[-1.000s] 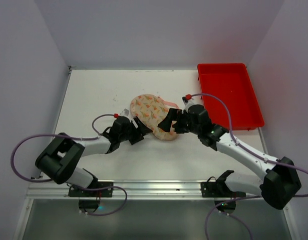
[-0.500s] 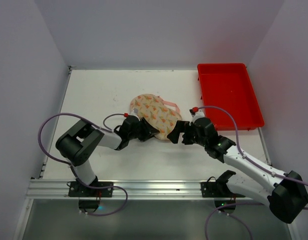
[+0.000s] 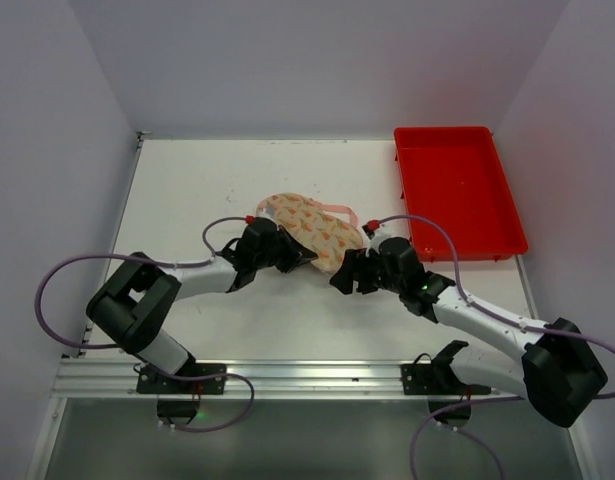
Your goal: Unzip the laundry bag and remove the bra
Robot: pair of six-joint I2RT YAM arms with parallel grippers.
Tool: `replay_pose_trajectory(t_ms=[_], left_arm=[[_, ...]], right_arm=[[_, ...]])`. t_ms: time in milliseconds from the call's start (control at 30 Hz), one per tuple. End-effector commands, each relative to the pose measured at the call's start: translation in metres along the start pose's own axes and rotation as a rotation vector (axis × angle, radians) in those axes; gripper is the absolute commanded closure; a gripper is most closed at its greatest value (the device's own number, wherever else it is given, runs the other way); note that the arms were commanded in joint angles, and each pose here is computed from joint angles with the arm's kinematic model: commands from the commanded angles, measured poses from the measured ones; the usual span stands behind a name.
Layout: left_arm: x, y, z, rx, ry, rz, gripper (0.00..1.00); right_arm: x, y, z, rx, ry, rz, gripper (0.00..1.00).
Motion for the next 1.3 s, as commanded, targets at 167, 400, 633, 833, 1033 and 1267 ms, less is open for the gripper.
replay_pose_trajectory(t_ms=[167, 400, 633, 833, 1033, 1267], left_arm=[[0.017, -0.043, 0.015, 0.007, -0.003, 0.071, 1.00], [0.025, -0.063, 0.019, -0.016, 0.007, 0.080, 1.00], [0.029, -0.071, 0.023, -0.021, 0.004, 0.080, 1.00], [0.026, -0.070, 0.023, -0.023, 0.022, 0.092, 1.00], [0.023, -0.070, 0.023, -0.032, 0.042, 0.100, 1.00], [0.023, -0.071, 0.026, -0.036, 0.047, 0.095, 1.00]], right_arm=[[0.010, 0.022, -0.013, 0.130, -0.060, 0.118, 0.34], [0.010, 0.026, -0.026, 0.129, -0.072, 0.149, 0.37], [0.015, 0.031, -0.037, 0.153, -0.081, 0.142, 0.41], [0.025, 0.035, -0.039, 0.154, -0.144, 0.148, 0.45], [0.035, 0.042, -0.041, 0.171, -0.184, 0.160, 0.47], [0.039, 0.043, -0.038, 0.158, -0.203, 0.163, 0.51]])
Point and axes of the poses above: each gripper's point midway between its finger pads, its own z axis back along the fingers, its own y axis along the line the jaws close on, x = y × z, the point moved 7 cm from there along z, back along the fingers, and after that the axes turned 9 degrees about -z, right-handed, at the moved point
